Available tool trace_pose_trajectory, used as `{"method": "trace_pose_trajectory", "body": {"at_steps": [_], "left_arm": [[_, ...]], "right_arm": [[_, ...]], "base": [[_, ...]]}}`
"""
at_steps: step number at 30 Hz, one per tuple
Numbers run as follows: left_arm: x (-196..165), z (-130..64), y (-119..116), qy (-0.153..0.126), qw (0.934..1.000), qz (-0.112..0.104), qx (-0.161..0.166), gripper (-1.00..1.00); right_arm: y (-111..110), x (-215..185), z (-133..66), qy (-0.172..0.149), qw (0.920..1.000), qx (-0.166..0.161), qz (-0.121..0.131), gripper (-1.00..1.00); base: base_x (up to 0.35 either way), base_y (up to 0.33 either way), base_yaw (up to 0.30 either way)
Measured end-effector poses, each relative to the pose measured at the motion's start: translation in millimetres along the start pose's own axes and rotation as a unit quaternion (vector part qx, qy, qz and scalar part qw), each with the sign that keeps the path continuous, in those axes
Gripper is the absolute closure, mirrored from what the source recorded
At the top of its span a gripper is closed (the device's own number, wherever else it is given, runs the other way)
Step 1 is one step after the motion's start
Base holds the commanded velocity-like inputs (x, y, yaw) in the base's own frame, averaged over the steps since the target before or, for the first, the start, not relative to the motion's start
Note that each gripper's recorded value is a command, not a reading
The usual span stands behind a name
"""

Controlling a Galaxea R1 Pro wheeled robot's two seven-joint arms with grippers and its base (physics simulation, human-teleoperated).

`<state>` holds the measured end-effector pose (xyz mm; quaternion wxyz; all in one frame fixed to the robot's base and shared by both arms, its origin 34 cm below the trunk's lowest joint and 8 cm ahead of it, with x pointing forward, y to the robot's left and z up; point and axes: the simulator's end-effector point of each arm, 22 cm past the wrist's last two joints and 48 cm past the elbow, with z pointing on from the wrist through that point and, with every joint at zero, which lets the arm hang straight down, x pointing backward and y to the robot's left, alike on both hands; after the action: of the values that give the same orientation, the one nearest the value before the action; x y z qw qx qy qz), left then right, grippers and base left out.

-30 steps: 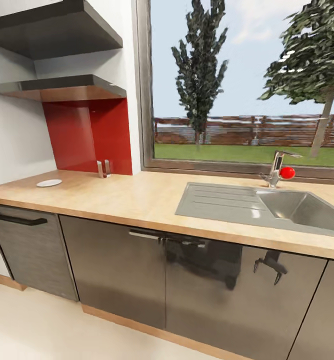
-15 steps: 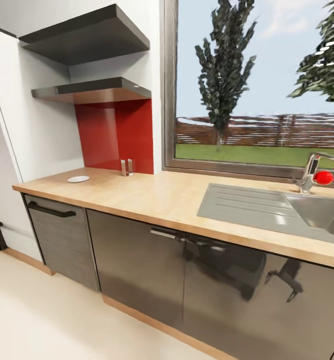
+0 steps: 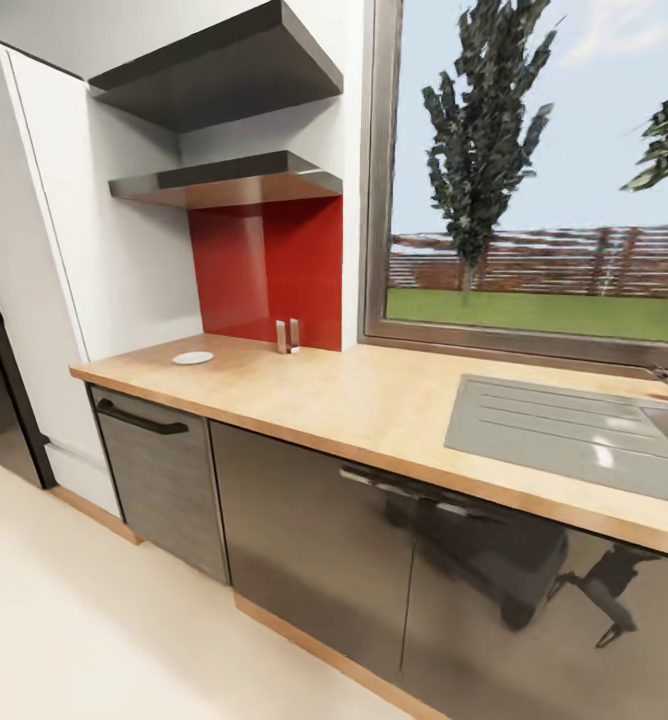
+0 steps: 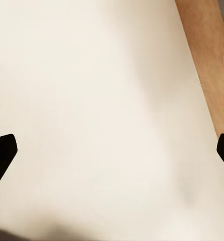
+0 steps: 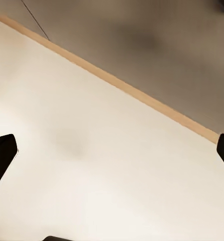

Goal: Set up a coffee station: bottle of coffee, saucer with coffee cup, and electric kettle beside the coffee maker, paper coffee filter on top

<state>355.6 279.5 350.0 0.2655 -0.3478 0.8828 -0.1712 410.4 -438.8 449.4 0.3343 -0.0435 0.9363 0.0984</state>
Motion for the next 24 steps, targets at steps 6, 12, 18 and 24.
{"method": "trace_pose_trajectory", "body": {"at_steps": [6, 12, 18, 24], "left_arm": [[0, 0.1, 0, 0.000, 1.0000, 0.000, 0.000, -1.00], [0, 0.0, 0, 0.000, 1.0000, 0.000, 0.000, -1.00], [-1, 0.0, 1, 0.000, 1.0000, 0.000, 0.000, -1.00], [-1, -0.2, 1, -0.001, 1.0000, 0.000, -0.001, -1.00]], "right_arm": [[0, 0, 0.1, 0.000, 1.0000, 0.000, 0.000, -1.00], [0, 0, 0.1, 0.000, 1.0000, 0.000, 0.000, -1.00], [3, 2, 1.4, 0.004, 1.0000, -0.002, -0.002, -1.00], [40, 47, 13.8, 0.072, 0.9949, -0.045, -0.055, -1.00]], "base": [[0.024, 0.021, 0.254], [0.003, 0.002, 0.271], [0.004, 0.059, 0.253], [0.108, 0.228, 0.077]]}}
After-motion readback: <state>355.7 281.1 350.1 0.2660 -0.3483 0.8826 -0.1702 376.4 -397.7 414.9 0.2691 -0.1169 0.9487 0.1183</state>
